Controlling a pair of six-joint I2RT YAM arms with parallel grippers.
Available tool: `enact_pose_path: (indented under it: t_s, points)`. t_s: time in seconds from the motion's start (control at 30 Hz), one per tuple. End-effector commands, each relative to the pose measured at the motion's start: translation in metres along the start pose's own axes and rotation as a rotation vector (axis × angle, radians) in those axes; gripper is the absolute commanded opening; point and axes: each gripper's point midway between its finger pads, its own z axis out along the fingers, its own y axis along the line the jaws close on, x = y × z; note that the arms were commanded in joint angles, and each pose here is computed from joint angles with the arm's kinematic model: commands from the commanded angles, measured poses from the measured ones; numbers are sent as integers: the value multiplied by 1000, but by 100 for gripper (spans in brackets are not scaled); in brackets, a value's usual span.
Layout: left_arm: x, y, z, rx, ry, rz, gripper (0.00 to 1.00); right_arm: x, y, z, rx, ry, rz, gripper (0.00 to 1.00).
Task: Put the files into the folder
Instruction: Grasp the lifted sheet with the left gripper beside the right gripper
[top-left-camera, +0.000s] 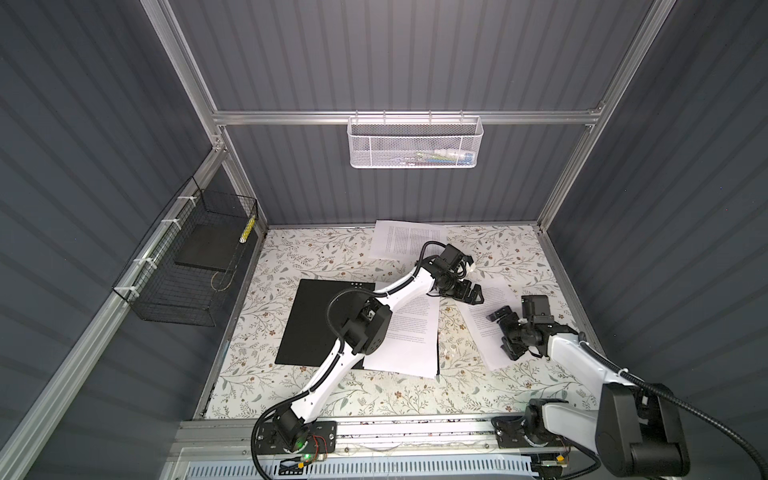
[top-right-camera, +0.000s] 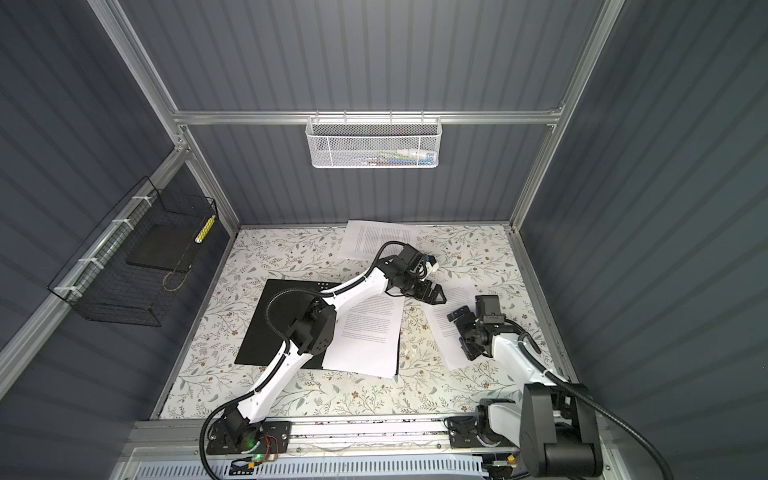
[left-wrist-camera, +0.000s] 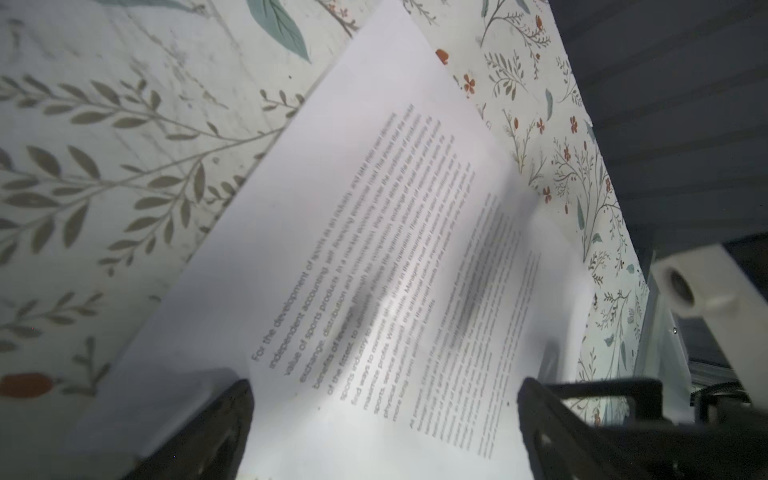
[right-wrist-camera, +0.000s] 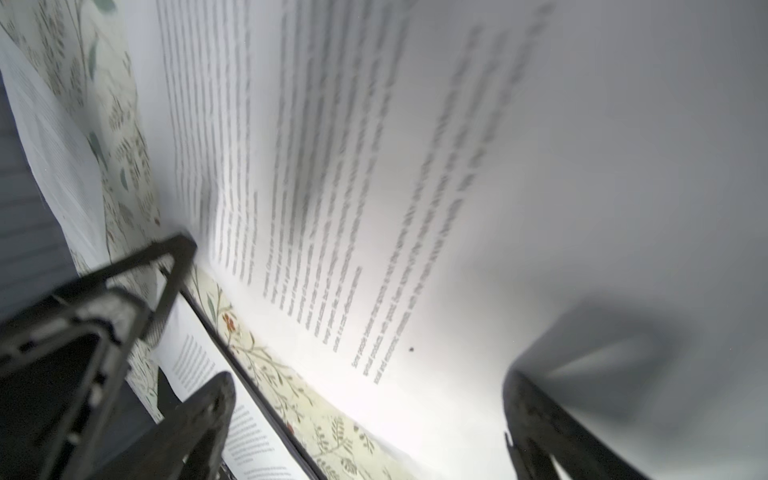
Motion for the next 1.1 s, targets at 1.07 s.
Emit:
enact_pose_path:
  t_s: [1.07]
  points:
    - [139,-147,16,179,194,50,100,-175,99,13,-151,-34,-307,99]
